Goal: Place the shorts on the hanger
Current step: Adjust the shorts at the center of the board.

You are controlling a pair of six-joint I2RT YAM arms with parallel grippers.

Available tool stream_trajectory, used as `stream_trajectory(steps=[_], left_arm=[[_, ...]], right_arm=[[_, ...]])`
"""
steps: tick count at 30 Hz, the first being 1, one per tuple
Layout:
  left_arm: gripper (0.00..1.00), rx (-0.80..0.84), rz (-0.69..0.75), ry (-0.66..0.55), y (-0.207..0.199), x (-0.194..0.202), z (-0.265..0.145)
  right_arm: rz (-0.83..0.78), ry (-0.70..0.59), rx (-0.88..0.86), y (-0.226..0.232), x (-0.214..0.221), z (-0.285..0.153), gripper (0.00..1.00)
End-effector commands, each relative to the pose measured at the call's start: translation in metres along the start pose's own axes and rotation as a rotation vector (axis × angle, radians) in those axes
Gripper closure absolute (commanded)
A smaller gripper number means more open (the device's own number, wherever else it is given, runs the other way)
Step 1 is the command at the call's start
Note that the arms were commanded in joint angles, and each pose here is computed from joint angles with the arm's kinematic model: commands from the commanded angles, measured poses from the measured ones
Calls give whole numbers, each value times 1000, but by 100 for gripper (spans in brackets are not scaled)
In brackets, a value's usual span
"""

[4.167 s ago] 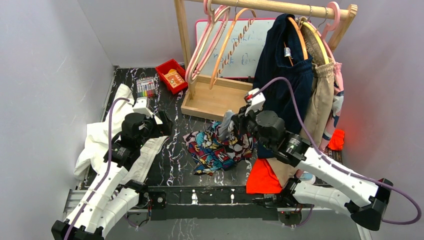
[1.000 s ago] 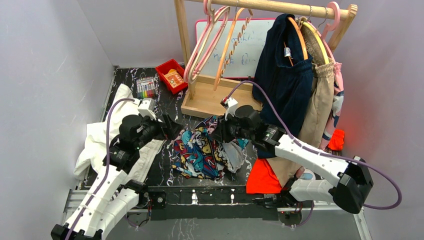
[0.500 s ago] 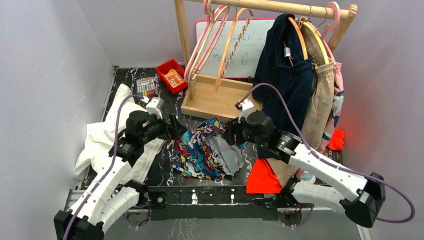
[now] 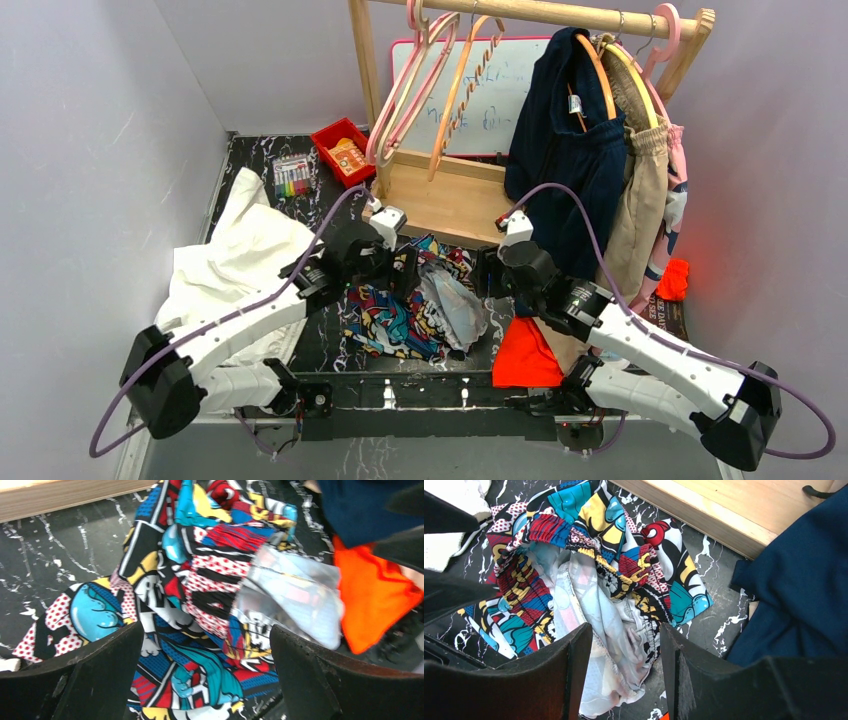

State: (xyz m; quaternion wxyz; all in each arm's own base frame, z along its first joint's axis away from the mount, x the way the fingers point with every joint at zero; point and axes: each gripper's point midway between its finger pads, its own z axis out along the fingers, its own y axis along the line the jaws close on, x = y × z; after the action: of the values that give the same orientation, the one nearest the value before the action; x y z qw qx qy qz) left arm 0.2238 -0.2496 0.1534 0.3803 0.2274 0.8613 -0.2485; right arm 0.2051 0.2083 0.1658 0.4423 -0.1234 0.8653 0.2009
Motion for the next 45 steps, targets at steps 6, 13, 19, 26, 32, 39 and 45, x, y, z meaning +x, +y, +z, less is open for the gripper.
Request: stream_trajectory(steps=[6,13,19,26,32,39,45], left_arm=[[11,-189,22,-11,28,-16,25],[26,-156,10,-20,19,-26,42],[74,-180,10,24,28,-4,51],[100,-420,-75,-193,64,-43,-29],[100,-630,-181,-292,101,-33,-88],[100,-634,-227,-263,107,-5,-83],[100,-656,-214,-261,109,-9,-89]], right_arm=[[50,-61,13,-6,-7,-7,40],[66,-48,4,-5,-1,-6,41],[71,-61,5,-7,-1,-9,40],[65,-59,-5,-6,-1,-10,40],[83,-14,-82,10,13,1,40],[164,44,-240,44,27,17,40],[247,54,-260,59,23,39,39]])
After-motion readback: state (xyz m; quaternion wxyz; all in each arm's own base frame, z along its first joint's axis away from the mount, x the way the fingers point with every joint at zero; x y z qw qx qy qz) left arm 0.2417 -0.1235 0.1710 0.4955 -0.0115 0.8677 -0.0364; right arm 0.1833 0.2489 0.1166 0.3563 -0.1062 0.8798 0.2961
